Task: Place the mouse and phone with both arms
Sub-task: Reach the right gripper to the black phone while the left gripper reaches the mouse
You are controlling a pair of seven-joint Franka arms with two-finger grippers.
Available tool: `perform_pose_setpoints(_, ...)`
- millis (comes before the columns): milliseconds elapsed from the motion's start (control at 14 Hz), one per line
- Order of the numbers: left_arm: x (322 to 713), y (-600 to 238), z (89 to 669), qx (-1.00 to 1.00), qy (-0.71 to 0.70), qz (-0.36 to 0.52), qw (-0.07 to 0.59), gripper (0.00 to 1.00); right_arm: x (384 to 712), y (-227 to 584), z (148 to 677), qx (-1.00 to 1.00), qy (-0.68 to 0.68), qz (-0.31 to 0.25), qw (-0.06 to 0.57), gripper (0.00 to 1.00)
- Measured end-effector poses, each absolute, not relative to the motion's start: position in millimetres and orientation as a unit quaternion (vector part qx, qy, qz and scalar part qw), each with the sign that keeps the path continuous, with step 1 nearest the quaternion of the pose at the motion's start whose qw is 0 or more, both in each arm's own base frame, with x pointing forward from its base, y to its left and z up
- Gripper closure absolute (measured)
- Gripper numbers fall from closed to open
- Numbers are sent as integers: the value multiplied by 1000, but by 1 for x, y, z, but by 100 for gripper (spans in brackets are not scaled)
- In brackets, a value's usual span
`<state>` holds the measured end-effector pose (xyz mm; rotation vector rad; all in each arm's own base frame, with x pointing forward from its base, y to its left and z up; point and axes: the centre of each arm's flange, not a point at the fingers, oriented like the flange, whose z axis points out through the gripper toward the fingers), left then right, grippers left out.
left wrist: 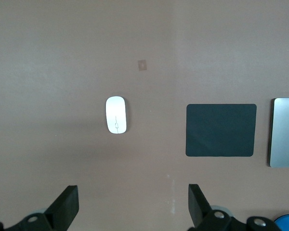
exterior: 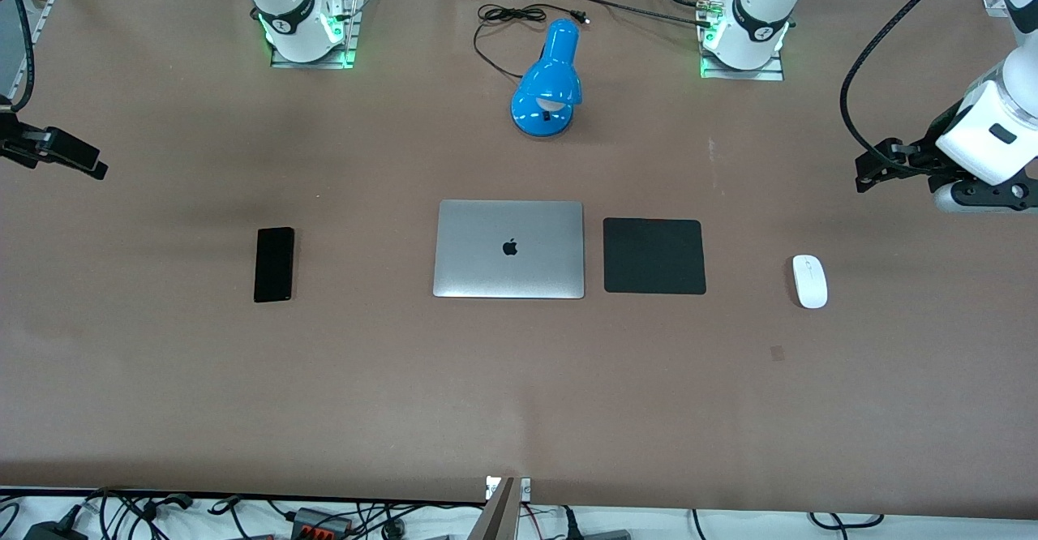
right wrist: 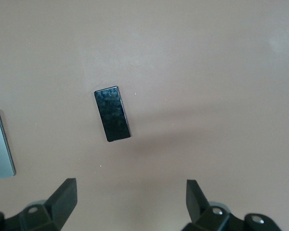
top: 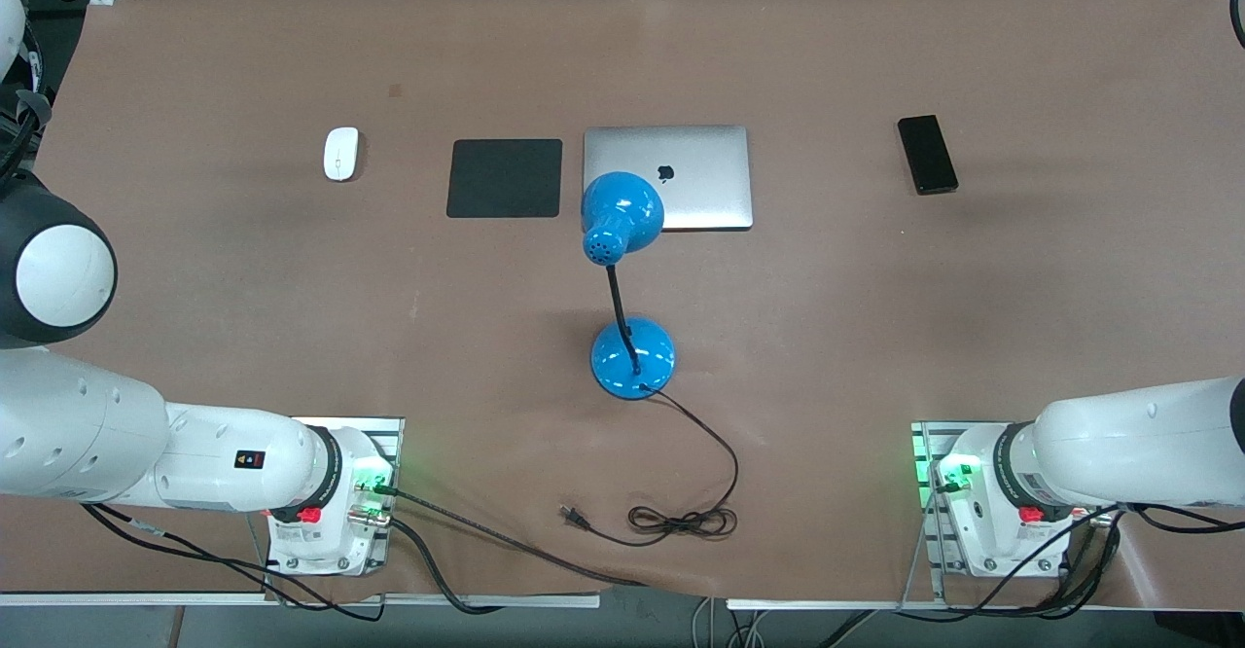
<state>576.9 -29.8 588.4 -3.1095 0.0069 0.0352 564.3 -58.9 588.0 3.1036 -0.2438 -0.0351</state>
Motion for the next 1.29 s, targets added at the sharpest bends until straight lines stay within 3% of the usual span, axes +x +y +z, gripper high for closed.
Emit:
perform_pose_setpoints(429,576,-31,587,-1000,3,15,16,0,564,-62,585,996,-81,-18,14,0)
perform_pose_setpoints(643,575,-32,577,-999,3,41,16,0,578,-62,552,997,-69,-44,14,0)
perform_pose_setpoints(1071,600,-7,514,-995,-19,100,18,0,643,10,377,995,-4,-102,19,0)
perform_pose_setpoints(1286,624,35,452,-993,-34,116,15,0,652,45,290,993,20,-118,23,0)
